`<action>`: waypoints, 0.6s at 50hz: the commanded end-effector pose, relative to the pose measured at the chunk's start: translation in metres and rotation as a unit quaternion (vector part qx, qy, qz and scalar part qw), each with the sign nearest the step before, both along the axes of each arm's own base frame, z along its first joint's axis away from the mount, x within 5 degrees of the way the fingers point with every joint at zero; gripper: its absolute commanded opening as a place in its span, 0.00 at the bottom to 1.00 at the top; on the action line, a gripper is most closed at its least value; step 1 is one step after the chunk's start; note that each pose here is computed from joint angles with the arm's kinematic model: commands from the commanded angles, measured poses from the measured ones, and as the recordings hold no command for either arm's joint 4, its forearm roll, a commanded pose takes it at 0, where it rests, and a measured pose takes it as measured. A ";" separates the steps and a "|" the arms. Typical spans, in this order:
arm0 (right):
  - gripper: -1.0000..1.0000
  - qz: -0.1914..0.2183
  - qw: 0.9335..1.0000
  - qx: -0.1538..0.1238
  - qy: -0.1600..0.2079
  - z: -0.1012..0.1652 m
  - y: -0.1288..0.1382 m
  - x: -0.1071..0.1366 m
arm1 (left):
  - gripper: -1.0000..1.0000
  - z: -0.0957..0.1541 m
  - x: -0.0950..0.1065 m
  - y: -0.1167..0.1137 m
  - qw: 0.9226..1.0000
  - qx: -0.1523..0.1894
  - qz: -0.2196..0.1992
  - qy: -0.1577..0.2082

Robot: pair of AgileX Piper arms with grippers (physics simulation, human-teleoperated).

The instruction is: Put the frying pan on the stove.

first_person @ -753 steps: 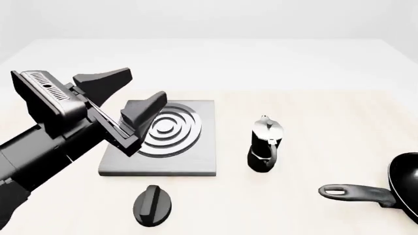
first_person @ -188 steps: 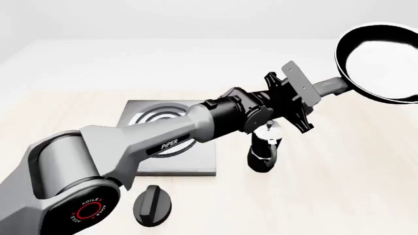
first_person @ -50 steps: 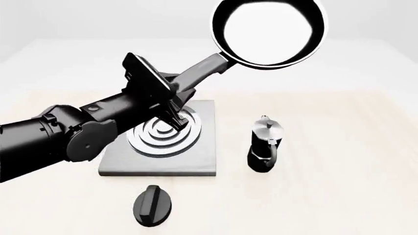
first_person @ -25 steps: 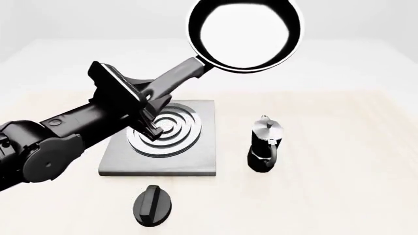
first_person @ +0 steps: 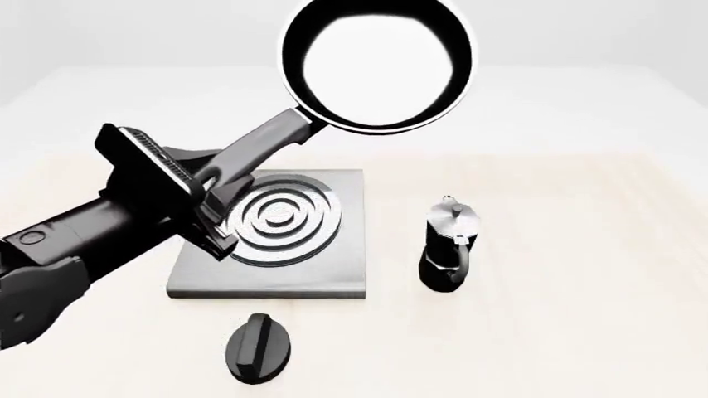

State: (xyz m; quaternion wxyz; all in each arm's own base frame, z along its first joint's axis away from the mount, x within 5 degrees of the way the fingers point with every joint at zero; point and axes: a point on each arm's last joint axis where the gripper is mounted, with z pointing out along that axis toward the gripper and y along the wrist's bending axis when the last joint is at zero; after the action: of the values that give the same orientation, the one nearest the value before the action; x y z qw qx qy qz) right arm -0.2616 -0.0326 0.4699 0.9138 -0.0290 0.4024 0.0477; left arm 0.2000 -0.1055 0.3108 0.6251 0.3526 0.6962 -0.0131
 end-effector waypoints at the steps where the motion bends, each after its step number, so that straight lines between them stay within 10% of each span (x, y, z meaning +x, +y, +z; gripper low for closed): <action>1: 1.00 -0.001 1.000 -0.003 0.002 0.000 -0.001 0.002 | 0.00 0.009 -0.010 0.010 0.999 -0.042 0.019 0.000; 30: 1.00 -0.008 1.000 -0.006 0.003 0.000 0.002 0.004 | 0.00 -0.009 -0.040 0.039 0.997 -0.047 0.059 0.030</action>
State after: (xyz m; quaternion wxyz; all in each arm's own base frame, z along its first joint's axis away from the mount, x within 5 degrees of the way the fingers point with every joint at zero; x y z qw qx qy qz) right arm -0.2573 -0.0317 0.4703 0.9127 -0.0315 0.4052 0.0412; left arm 0.1717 -0.0762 0.2949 0.6055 0.3278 0.7251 0.0039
